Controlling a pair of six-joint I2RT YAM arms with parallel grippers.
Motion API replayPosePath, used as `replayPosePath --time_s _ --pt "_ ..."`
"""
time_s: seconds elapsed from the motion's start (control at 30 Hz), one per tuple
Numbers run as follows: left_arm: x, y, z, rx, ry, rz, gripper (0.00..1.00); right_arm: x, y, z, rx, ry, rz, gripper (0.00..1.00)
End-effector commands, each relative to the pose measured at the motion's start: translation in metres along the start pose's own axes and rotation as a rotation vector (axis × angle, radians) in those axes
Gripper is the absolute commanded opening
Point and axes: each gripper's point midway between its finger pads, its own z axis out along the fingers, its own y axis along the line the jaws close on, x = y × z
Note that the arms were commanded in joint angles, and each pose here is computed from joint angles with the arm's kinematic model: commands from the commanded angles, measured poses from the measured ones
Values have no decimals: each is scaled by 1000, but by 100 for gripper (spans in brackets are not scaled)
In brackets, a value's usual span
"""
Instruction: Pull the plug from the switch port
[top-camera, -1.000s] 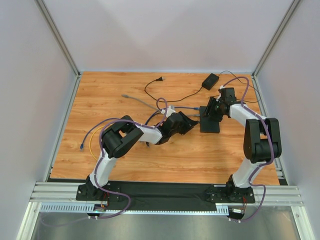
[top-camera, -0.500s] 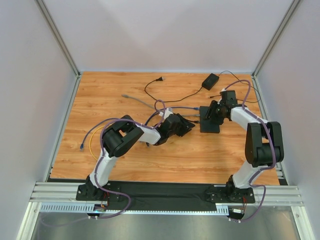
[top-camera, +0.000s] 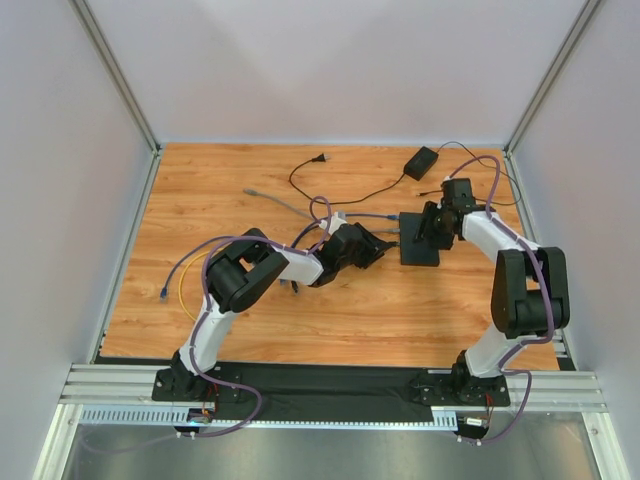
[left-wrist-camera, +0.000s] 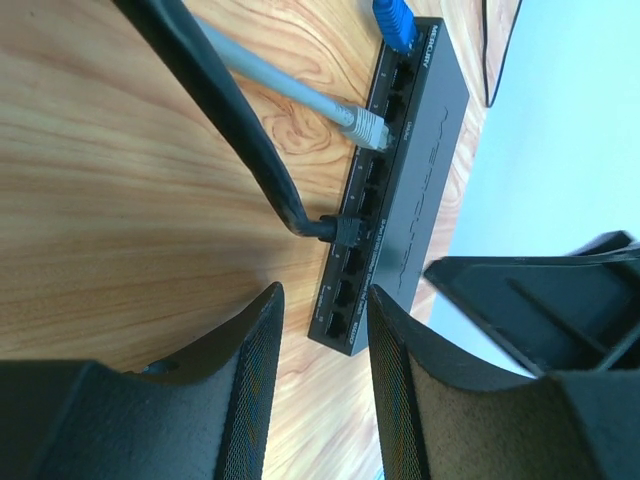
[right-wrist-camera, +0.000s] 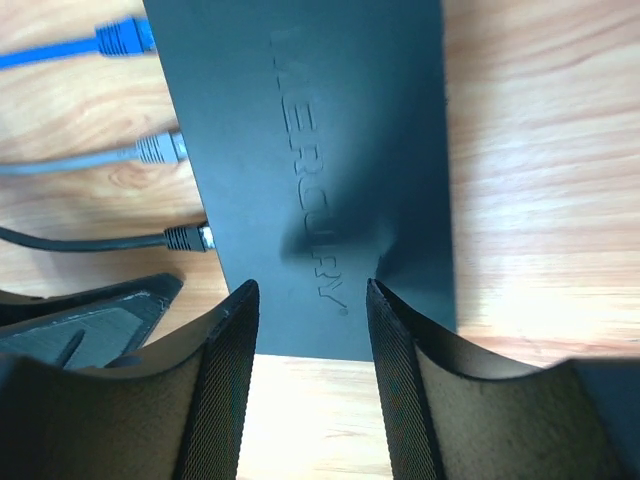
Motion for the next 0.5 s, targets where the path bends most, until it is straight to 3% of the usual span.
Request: replayPosePath --time_s 0.0,0.27,0.47 --pt "-7 -17 3 33 -36 21 47 -39 0 -19 61 -99 -62 50" --pt "0 -9 -2 25 -6 32 47 -53 12 -12 32 -92 -136 58" --pt "6 -14 -5 48 20 41 47 -101 23 -2 72 -89 -154 58"
